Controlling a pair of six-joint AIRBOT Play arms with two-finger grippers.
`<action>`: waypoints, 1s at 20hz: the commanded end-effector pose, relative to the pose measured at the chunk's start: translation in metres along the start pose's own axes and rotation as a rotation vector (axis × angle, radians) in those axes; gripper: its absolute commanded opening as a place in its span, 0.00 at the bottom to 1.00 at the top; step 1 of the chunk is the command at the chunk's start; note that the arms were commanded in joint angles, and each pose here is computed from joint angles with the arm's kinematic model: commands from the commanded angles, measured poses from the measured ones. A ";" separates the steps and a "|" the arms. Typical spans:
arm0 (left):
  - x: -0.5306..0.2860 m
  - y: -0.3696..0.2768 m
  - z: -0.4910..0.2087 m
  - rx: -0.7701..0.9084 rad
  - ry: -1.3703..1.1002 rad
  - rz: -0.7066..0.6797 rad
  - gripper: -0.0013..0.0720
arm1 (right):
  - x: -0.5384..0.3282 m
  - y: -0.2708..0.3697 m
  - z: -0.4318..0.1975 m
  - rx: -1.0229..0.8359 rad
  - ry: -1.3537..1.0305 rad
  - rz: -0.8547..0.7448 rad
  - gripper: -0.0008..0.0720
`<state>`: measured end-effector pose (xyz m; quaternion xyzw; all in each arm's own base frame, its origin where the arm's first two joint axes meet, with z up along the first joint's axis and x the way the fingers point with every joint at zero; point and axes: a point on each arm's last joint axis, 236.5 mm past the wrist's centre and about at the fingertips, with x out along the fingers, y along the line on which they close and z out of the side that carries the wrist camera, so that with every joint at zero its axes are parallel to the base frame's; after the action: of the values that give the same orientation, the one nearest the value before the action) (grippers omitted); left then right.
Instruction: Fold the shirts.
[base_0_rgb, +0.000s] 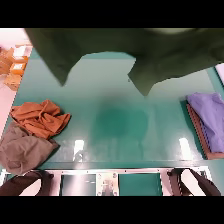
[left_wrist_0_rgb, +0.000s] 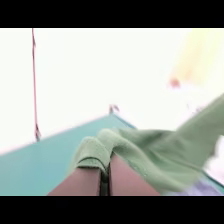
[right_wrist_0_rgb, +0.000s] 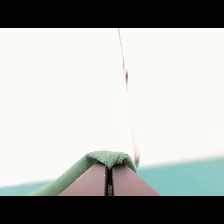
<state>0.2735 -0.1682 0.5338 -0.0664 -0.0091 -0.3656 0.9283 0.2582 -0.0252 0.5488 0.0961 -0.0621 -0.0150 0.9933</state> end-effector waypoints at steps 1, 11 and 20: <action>-0.029 -0.012 0.014 0.039 -0.017 0.053 0.05 | -0.043 0.023 0.055 -0.072 -0.204 -0.016 0.04; 0.057 0.122 -0.330 -0.485 0.653 0.187 0.05 | 0.130 -0.071 -0.236 0.337 0.513 0.059 0.04; 0.142 0.219 -0.505 -0.712 0.696 0.262 0.05 | 0.209 -0.090 -0.516 0.534 0.973 0.003 0.04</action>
<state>0.4737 -0.1672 0.0443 -0.2224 0.4488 -0.2323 0.8337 0.5102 -0.0356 0.1153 0.3281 0.3664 0.0561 0.8689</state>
